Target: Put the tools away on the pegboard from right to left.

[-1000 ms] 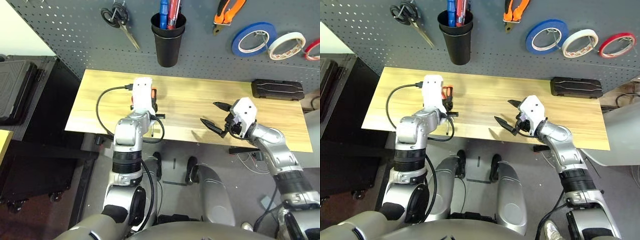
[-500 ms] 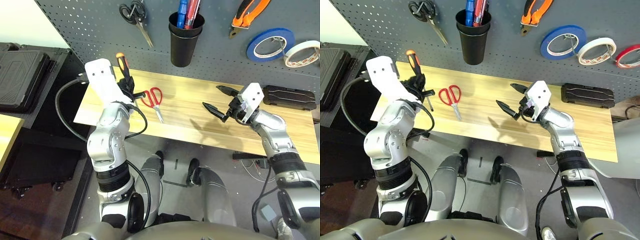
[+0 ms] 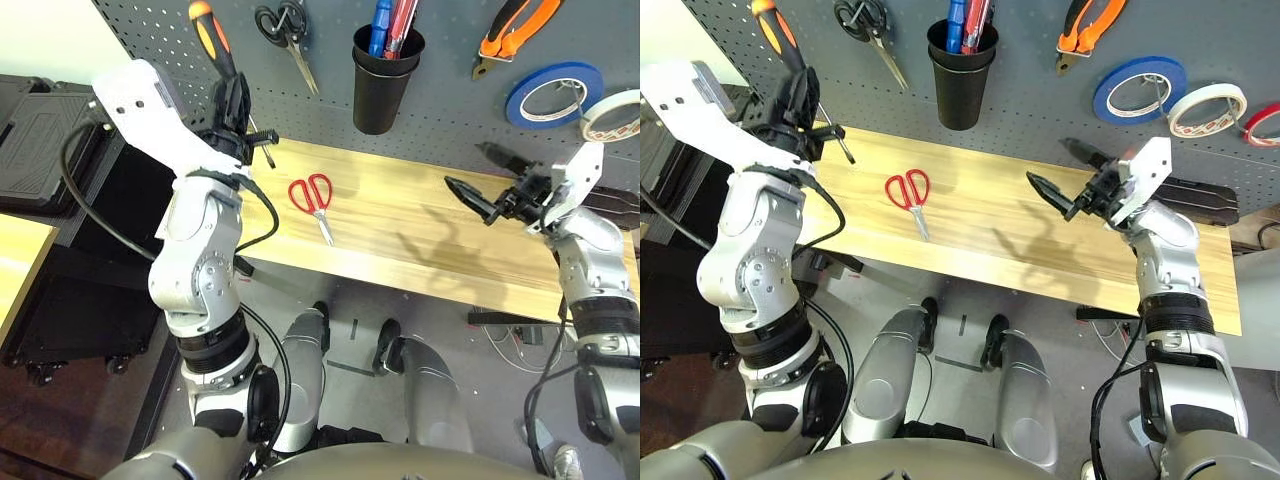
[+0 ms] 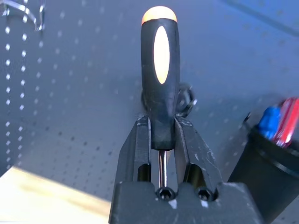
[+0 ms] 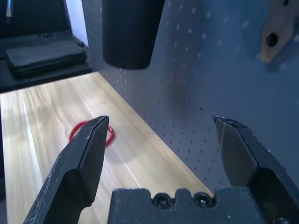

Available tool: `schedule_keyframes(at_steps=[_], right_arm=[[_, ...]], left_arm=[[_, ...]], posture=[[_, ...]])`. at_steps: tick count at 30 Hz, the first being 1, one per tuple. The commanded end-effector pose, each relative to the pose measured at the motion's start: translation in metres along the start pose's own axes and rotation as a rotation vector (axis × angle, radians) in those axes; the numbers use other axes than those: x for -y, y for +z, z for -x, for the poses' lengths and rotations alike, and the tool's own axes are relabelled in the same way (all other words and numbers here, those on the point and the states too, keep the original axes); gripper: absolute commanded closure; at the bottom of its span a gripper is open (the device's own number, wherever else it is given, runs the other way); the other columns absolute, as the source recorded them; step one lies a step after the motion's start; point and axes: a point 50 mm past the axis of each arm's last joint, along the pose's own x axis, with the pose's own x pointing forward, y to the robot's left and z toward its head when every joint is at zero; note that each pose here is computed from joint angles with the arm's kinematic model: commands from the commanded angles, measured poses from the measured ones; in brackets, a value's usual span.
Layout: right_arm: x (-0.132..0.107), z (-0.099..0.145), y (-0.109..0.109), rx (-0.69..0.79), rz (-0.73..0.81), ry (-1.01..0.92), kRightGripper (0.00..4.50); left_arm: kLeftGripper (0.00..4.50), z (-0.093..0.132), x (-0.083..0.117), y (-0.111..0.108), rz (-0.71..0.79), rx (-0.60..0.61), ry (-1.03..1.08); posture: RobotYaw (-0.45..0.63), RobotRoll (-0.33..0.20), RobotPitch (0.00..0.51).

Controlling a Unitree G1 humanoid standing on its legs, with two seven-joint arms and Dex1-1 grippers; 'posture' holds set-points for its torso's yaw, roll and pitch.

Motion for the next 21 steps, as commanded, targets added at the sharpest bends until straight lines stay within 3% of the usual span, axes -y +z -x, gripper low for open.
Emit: schedule_keyframes(at_steps=[1, 21], right_arm=[[0.003, 0.012, 0.012, 0.043, 0.017, -0.018, 0.00], [-0.015, 0.007, 0.037, 0.229, 0.028, -0.070, 0.00]], left_arm=[[3.96, -0.007, 0.004, 0.004, 0.023, 0.017, -0.028], [3.96, -0.053, 0.041, 0.026, 0.107, 0.106, -0.179]], posture=[[0.25, 0.000, 0.272], [0.16, 0.000, 0.254]])
